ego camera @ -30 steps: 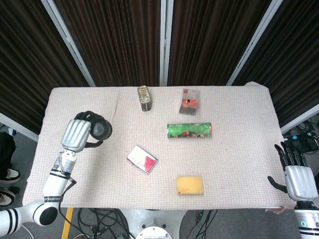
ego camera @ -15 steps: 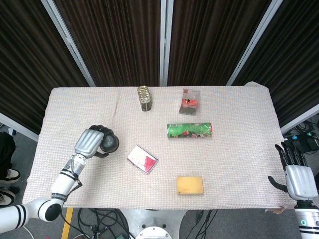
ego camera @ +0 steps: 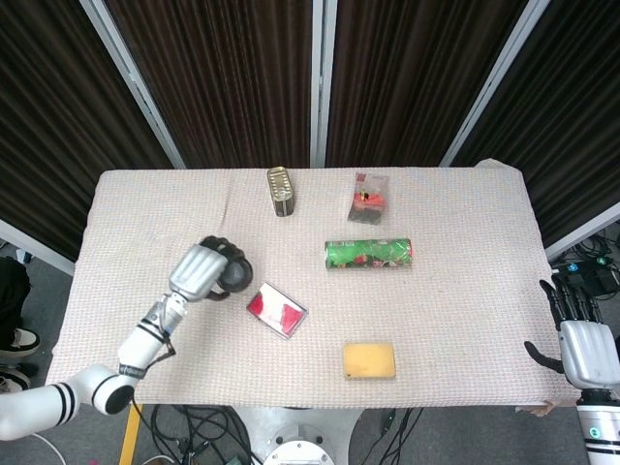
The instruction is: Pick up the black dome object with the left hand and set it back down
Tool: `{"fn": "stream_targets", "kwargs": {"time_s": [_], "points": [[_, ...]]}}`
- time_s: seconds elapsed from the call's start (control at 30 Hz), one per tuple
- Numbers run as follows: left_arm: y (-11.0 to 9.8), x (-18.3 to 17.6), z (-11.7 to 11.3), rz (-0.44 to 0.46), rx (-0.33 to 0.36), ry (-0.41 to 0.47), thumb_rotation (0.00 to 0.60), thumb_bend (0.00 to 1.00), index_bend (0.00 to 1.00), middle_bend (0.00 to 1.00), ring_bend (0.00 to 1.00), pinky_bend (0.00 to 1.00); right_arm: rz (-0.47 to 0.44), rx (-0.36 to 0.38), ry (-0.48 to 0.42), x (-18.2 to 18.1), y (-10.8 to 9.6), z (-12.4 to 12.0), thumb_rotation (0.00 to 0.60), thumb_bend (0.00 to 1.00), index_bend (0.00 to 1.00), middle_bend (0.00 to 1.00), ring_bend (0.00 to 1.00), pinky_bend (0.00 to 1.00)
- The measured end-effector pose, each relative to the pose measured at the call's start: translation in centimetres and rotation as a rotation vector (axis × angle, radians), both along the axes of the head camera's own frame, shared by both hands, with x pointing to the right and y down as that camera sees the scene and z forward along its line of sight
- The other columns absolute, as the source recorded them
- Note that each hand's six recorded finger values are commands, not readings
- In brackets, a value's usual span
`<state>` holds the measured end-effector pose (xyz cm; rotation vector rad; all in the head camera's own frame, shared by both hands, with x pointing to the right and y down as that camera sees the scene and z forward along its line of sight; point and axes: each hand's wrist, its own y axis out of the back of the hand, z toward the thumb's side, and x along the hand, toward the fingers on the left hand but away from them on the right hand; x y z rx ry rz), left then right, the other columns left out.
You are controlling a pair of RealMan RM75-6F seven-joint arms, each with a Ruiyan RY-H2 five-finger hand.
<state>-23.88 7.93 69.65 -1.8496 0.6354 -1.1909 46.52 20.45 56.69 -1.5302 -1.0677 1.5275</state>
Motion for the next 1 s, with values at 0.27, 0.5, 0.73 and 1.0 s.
{"fn": "stream_targets", "kwargs": {"time_s": [0.27,0.5,0.73,1.0], "points": [[-2.2,-7.3,2.5,-0.328,-0.128,-0.065,0.6,0.3,0.51,0.54,0.24,0.23,-0.007,-0.026,-0.001,-0.4,0.2,1.0,0.6,0.1,0.0,0.0,0.0,0.0],[2.8,1.8,-0.2,-0.052,-0.179,0.088,0.6,0.3,0.51,0.56,0.26,0.23,-0.007,-0.01,-0.006,-0.2,0.2,0.5,0.6,0.1,0.0,0.0,0.0,0.0],[1.7,3.4,-1.4,0.044,-0.031,0.08,0.6,0.3,0.51,0.56,0.26,0.23,0.013,-0.01,0.0,0.5,0.1,0.6,0.6,0.1,0.0,0.0,0.0,0.0],[-4.2,-5.9,1.5,-0.171,0.057,-0.135,0.6,0.3,0.5,0.57,0.26,0.23,0.009,-0.017,-0.01,0.5,0.2,1.0,0.6,0.1,0.0,0.0,0.0,0.0]]}}
